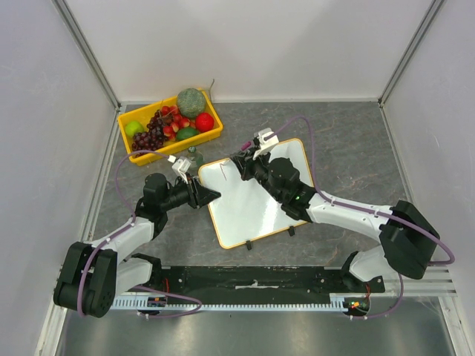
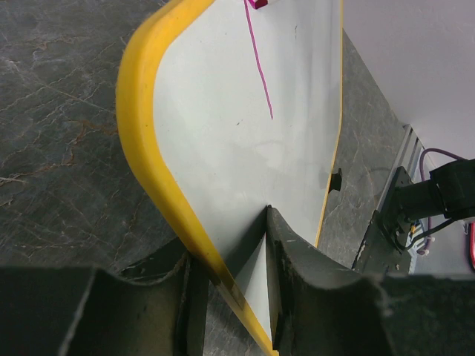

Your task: Write a sentence on the whiteboard

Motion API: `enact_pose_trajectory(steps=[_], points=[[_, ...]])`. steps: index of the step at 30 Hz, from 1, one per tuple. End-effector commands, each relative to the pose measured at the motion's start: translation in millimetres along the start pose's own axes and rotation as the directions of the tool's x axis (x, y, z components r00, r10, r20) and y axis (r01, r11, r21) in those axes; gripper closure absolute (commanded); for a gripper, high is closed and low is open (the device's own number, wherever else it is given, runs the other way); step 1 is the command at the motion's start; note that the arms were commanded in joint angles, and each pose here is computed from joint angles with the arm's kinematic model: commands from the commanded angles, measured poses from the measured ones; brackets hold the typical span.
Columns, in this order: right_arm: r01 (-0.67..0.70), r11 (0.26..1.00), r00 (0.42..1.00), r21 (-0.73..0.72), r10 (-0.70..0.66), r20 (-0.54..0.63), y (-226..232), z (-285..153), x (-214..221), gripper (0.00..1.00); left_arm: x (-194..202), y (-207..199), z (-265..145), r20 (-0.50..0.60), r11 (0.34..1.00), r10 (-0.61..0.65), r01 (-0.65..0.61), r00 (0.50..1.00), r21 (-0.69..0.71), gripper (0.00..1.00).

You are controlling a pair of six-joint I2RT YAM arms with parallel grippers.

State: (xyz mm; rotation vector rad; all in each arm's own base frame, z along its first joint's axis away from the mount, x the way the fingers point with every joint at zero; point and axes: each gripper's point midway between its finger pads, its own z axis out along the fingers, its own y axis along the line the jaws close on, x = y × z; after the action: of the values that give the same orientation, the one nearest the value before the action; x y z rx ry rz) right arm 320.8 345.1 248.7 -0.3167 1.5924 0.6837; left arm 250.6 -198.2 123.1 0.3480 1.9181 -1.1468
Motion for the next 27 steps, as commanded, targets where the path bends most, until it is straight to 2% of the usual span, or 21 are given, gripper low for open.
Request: enact_pose_trajectory(steps=[1, 17, 27], points=[[0.025, 0.996, 0.999, 0.081, -0.022, -0.032, -24, -7, 10, 1.00, 9, 4, 0, -0.026, 0.999, 0.053, -0.053, 0.998, -0.001, 0.98], [-0.003, 1.000, 0.997, -0.020, 0.001, -0.073, -8, -11, 28, 1.00, 9, 4, 1, -0.029, 0.999, 0.050, -0.050, 0.998, 0.000, 0.98], [-0.103, 0.994, 0.994, -0.033, 0.102, -0.041, -4, -12, 21, 1.00, 10, 4, 1, -0.030, 0.999, 0.050, -0.050, 0.998, 0.001, 0.98]])
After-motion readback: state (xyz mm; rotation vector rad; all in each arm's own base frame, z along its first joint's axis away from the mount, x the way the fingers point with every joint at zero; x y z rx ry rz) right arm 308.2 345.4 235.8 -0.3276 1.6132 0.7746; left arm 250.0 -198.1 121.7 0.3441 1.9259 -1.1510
